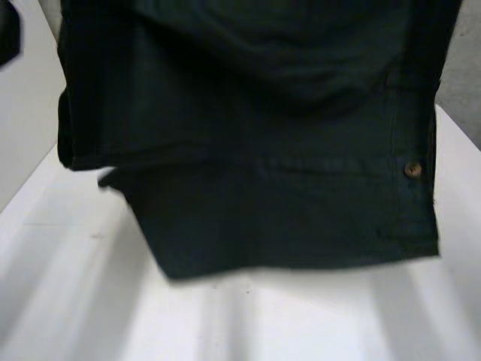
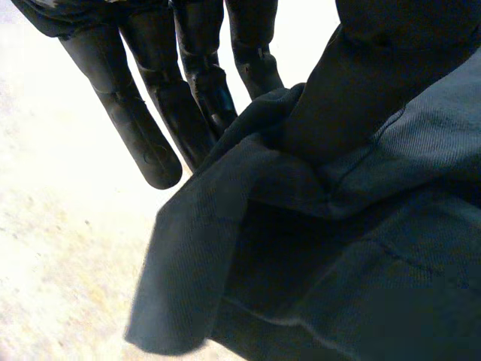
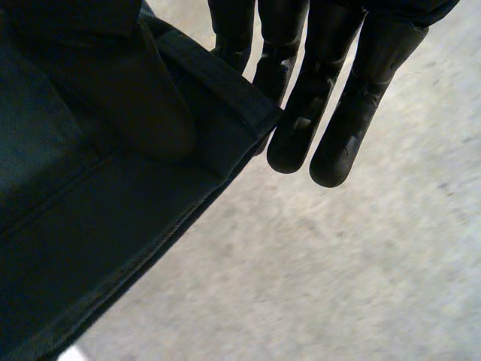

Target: Fold the shorts.

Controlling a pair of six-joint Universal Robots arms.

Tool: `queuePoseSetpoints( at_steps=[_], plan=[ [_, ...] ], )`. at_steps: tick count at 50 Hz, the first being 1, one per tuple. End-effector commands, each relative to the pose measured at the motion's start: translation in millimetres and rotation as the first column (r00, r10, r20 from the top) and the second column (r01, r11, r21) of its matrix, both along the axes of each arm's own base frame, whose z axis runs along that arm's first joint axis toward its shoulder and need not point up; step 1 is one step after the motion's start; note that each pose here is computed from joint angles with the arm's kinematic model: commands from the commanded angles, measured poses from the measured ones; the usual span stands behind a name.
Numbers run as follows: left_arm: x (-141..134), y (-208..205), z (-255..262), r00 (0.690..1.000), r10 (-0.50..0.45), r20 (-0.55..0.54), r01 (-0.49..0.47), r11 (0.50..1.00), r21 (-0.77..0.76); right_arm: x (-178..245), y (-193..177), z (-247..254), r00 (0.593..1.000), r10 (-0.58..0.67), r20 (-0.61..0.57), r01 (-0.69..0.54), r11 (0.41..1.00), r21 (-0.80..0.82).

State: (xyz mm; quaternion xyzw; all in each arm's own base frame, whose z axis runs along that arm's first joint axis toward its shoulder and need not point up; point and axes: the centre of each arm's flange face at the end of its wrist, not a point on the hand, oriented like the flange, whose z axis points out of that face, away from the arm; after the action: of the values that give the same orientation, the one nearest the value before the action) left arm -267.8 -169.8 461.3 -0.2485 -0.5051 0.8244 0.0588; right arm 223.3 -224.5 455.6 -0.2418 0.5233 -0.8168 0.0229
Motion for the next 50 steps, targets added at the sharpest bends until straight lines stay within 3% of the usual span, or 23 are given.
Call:
queuePoseSetpoints(
  at_steps=[1,11,19,24,28,31,35,43,50],
  plan=[
    [-30,-65,-80,0.990,0.019,0.136,-0.046,0.979,0.199,43,-44,-80,0.994,0.076,-0.080,-0.055,0.971,0.234],
    [-54,-179,-206,0.960,0.072,0.272,-0.165,0.927,0.336,70,-121,-200,0.989,-0.025,-0.146,0.078,0.924,0.374],
    [-79,-236,-240,0.955,0.150,0.256,-0.196,0.967,0.165,85,-178,-238,0.986,-0.146,-0.078,0.155,0.980,0.127],
    [-87,-245,-219,0.972,0.176,0.158,-0.184,0.982,0.042,94,-186,-227,0.994,-0.106,-0.031,0.106,0.994,0.010],
    [-94,-240,-216,0.976,0.171,0.138,-0.176,0.984,0.022,99,-175,-230,0.996,-0.013,-0.089,0.021,0.996,0.092],
    [-97,-227,-208,0.977,0.158,0.145,-0.165,0.985,0.042,91,-159,-220,0.992,0.000,-0.126,0.024,0.983,0.183],
    [-80,-205,-205,0.966,0.187,0.179,-0.213,0.967,0.139,77,-130,-217,0.981,0.043,-0.188,0.020,0.948,0.319],
    [-39,-128,-217,0.971,0.135,0.196,-0.203,0.900,0.386,23,-90,-238,0.948,0.128,-0.291,0.039,0.862,0.506],
    [-20,-41,-232,0.988,-0.015,0.151,-0.077,0.811,0.581,-12,-58,-250,0.914,0.250,-0.320,-0.033,0.831,0.555]
  ],
)
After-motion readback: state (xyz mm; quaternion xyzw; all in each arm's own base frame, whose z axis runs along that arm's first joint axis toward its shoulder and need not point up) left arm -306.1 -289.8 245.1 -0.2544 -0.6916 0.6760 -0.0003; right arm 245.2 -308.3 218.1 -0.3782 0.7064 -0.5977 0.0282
